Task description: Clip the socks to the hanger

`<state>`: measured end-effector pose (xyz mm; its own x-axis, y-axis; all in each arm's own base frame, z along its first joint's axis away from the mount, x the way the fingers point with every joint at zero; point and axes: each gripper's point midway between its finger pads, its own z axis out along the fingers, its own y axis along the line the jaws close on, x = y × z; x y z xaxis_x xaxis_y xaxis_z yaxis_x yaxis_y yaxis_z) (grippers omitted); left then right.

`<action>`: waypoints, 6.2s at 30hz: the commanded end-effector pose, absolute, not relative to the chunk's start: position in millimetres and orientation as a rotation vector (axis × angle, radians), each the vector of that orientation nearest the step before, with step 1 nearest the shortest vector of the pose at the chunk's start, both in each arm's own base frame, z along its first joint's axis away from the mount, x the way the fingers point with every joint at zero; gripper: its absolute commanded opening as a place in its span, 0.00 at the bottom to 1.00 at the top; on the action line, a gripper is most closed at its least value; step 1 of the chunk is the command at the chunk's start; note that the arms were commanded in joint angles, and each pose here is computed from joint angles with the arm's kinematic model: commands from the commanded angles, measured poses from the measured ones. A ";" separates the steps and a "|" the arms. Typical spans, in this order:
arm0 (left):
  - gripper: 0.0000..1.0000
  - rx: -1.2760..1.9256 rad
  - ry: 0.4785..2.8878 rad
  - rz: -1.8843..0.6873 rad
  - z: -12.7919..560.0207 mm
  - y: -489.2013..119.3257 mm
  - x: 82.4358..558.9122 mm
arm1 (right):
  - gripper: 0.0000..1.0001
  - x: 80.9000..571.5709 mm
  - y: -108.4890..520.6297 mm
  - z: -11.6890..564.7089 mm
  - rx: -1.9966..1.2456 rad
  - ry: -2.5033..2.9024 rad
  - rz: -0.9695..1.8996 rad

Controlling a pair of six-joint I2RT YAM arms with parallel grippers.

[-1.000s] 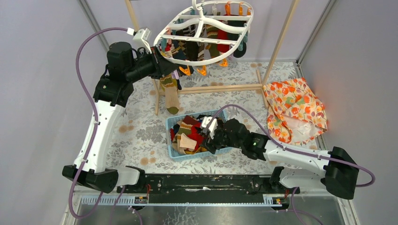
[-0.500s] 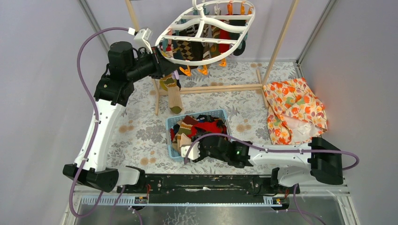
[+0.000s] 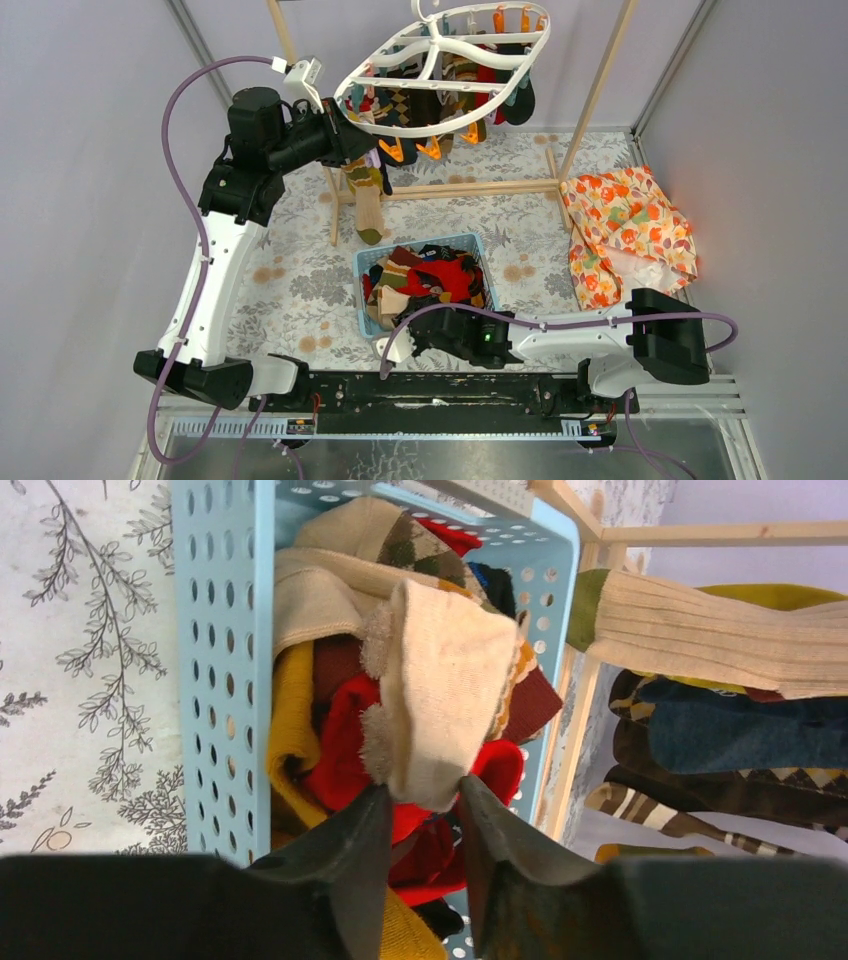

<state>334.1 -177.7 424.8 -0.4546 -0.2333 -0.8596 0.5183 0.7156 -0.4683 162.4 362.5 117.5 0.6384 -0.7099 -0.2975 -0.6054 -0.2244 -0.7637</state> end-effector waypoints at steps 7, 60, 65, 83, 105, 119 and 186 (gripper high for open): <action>0.00 0.255 1.835 -0.876 430.5 -175.7 330.2 | 0.00 151.6 395.3 175.0 -1.733 1.110 0.032; 0.00 0.294 1.835 -0.939 430.0 -183.4 322.6 | 0.83 157.4 358.1 203.0 -0.659 1.396 1.276; 0.00 0.300 1.826 -0.942 433.5 -183.7 320.1 | 0.87 151.5 368.6 177.5 -0.978 1.413 1.004; 0.00 0.297 1.834 -0.965 433.7 -185.7 319.0 | 0.75 174.2 373.4 150.2 -1.452 1.307 0.355; 0.00 0.309 1.832 -0.950 433.6 -184.7 318.2 | 0.00 166.3 407.5 174.7 -1.232 1.396 0.656; 0.00 0.320 1.839 -0.949 430.5 -185.0 317.9 | 0.24 219.2 377.2 162.7 -0.639 1.759 1.079; 0.00 0.338 1.822 -0.972 433.5 -187.5 313.2 | 0.45 255.3 439.1 110.3 -0.145 1.997 1.466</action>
<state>320.8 -187.0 428.0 -0.4693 -0.1994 -0.8602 0.5898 0.6542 -0.4735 261.6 420.1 106.9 -0.7840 0.3247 -0.5290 -0.4104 0.3683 0.8342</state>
